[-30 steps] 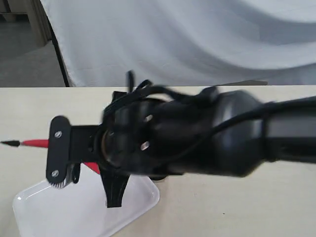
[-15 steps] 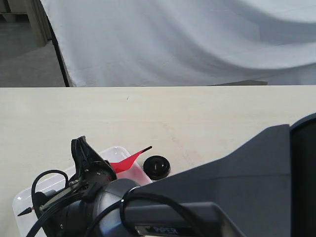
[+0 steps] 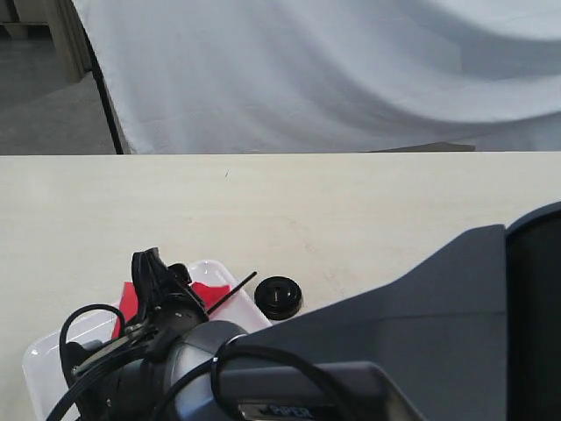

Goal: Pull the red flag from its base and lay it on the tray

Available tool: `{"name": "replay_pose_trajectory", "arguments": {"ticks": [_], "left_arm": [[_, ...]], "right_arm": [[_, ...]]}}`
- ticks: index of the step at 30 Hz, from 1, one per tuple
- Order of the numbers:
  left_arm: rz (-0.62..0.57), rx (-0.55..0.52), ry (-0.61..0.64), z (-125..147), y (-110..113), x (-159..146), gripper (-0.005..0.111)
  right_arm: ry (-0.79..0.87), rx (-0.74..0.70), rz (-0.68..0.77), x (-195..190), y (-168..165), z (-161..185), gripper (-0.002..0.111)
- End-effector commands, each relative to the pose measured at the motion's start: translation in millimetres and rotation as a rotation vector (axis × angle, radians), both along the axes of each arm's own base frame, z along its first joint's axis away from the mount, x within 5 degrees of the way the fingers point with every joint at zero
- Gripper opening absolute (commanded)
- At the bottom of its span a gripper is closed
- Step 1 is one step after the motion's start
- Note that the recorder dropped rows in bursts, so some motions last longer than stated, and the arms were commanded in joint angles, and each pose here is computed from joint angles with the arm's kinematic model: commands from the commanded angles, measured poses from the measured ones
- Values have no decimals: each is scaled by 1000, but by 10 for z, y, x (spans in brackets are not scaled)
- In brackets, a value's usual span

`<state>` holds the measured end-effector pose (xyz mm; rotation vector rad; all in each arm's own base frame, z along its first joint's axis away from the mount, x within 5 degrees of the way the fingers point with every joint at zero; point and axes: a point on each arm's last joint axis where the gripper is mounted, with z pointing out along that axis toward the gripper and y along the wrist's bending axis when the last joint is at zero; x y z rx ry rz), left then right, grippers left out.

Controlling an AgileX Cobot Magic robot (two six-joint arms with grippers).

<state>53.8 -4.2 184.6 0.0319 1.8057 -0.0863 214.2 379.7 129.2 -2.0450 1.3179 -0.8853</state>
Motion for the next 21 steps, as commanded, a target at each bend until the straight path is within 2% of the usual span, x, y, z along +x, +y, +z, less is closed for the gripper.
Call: {"name": "replay_pose_trajectory", "arguments": {"ticks": [1,3,6,15,17,18,20,21], "left_arm": [[-5,1,1,-5,-2,0,0],[-5,1,1,-5,-2,0,0],[-5,1,1,-5,-2,0,0],[-5,1,1,-5,-2,0,0],[-5,1,1,-5,-2,0,0],[-5,1,1,-5,-2,0,0],[-5,1,1,-5,-2,0,0],[-5,1,1,-5,-2,0,0]], "right_arm": [[-14,-15,-55,-9,-27,12,73],[-27,-36,-71,-32,-39,20,69],[-16,-27,-90,-68,-49,87,69],[77,120,-149,-163,-146,624,68],[102,188,-168,-162,-186,784,61],[122,228,-184,-149,-219,865,54],[158,307,-210,-109,-286,1017,36],[178,353,-232,-66,-338,1099,23]]}}
